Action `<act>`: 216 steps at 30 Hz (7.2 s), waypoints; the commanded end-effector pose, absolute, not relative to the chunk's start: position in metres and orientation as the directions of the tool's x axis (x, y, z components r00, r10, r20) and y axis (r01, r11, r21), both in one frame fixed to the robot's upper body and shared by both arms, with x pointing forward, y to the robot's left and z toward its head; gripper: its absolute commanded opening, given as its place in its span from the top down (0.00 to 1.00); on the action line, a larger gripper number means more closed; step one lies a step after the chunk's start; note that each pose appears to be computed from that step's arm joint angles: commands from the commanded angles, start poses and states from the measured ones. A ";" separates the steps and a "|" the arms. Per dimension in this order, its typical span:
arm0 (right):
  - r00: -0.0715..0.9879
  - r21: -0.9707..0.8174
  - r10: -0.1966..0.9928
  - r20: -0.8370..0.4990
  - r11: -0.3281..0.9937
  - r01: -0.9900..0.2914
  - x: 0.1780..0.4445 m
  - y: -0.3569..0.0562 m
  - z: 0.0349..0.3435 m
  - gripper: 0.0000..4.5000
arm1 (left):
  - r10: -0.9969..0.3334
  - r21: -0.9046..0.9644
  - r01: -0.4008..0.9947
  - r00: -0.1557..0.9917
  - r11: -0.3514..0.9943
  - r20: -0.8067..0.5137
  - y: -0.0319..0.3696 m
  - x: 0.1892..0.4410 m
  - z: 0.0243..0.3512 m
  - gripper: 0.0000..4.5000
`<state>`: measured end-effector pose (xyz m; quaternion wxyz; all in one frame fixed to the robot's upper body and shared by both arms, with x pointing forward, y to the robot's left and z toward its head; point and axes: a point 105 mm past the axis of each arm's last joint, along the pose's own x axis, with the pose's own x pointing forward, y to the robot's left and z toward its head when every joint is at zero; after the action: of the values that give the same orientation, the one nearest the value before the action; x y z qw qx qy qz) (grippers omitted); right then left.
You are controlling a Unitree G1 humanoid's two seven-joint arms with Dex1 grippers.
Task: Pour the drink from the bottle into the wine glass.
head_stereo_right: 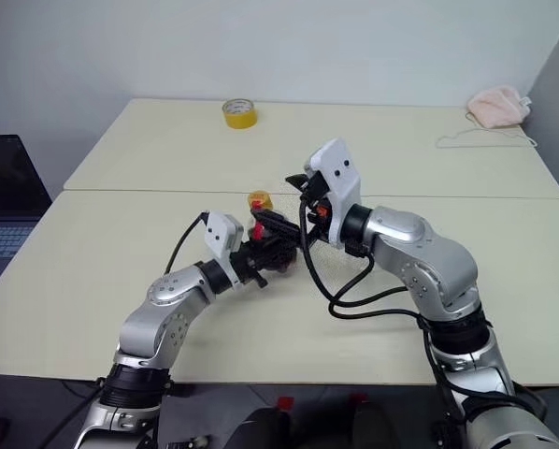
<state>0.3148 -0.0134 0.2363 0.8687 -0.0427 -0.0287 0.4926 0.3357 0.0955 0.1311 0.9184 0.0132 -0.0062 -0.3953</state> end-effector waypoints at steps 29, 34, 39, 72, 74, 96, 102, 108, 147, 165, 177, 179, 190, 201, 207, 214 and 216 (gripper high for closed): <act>0.503 -0.142 0.857 0.111 0.514 -0.846 0.324 0.011 0.266 0.00 | -0.663 0.179 0.643 0.743 0.745 0.091 0.110 0.356 0.163 0.78; 0.499 -0.134 0.861 0.098 0.508 -0.851 0.326 0.020 0.263 0.00 | -0.673 0.196 0.650 0.735 0.734 0.086 0.106 0.354 0.163 0.78; 0.518 -0.133 0.849 0.102 0.528 -0.839 0.330 0.022 0.262 0.00 | -0.673 0.194 0.650 0.735 0.735 0.085 0.106 0.355 0.163 0.78; 0.239 -0.285 0.970 0.041 0.240 -0.928 0.370 0.010 0.254 0.72 | -0.694 0.154 0.681 0.717 0.716 0.062 0.107 0.341 0.159 0.80; 0.218 -0.300 0.975 0.032 0.218 -0.929 0.373 0.011 0.255 0.72 | -0.694 0.153 0.680 0.718 0.717 0.060 0.107 0.341 0.159 0.80; 0.398 -0.221 0.901 0.173 0.429 -0.876 0.324 -0.009 0.258 0.09 | -0.626 0.213 0.598 0.774 0.773 0.097 0.112 0.350 0.166 0.80; 0.614 -0.185 0.769 0.180 0.639 -0.746 0.317 -0.007 0.256 0.09 | -0.556 0.234 0.520 0.822 0.822 0.124 0.117 0.358 0.166 0.80; 0.655 -0.177 0.732 0.188 0.681 -0.710 0.317 0.012 0.258 0.09 | -0.545 0.241 0.507 0.829 0.827 0.127 0.112 0.360 0.164 0.80; 0.660 -0.141 0.730 0.177 0.682 -0.717 0.335 0.017 0.256 0.72 | -0.547 0.231 0.512 0.828 0.828 0.123 0.110 0.361 0.162 0.80; 0.375 -0.326 0.926 0.039 0.367 -0.872 0.377 0.005 0.247 0.72 | -0.551 0.212 0.523 0.828 0.826 0.106 0.110 0.353 0.159 0.81; 0.357 -0.359 0.932 0.058 0.353 -0.864 0.371 0.003 0.248 0.12 | -0.563 0.211 0.535 0.820 0.818 0.103 0.107 0.352 0.158 0.81; 0.341 -0.353 0.937 0.074 0.345 -0.870 0.362 0.000 0.253 0.00 | -0.562 0.210 0.534 0.820 0.819 0.104 0.107 0.352 0.158 0.81; 0.379 -0.266 0.907 0.183 0.416 -0.869 0.311 0.008 0.256 0.00 | -0.548 0.204 0.520 0.829 0.829 0.114 0.106 0.354 0.160 0.81; 0.601 -0.280 0.771 0.211 0.637 -0.718 0.334 0.009 0.250 0.00 | -0.551 0.197 0.524 0.825 0.828 0.123 0.101 0.355 0.160 0.81; 0.641 -0.289 0.740 0.204 0.671 -0.683 0.342 0.001 0.249 0.00 | -0.553 0.197 0.525 0.824 0.828 0.123 0.101 0.356 0.160 0.81; 0.681 -0.285 0.704 0.204 0.708 -0.646 0.351 -0.008 0.250 0.00 | -0.551 0.194 0.524 0.825 0.829 0.123 0.101 0.357 0.160 0.81; 0.696 -0.281 0.688 0.206 0.723 -0.632 0.353 -0.014 0.251 0.00 | -0.550 0.193 0.524 0.826 0.830 0.123 0.102 0.357 0.159 0.81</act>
<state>0.3463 0.0028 0.2333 0.9043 -0.0956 -0.1229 0.3975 0.3579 0.1034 0.1358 0.9563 0.0728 -0.0386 -0.2806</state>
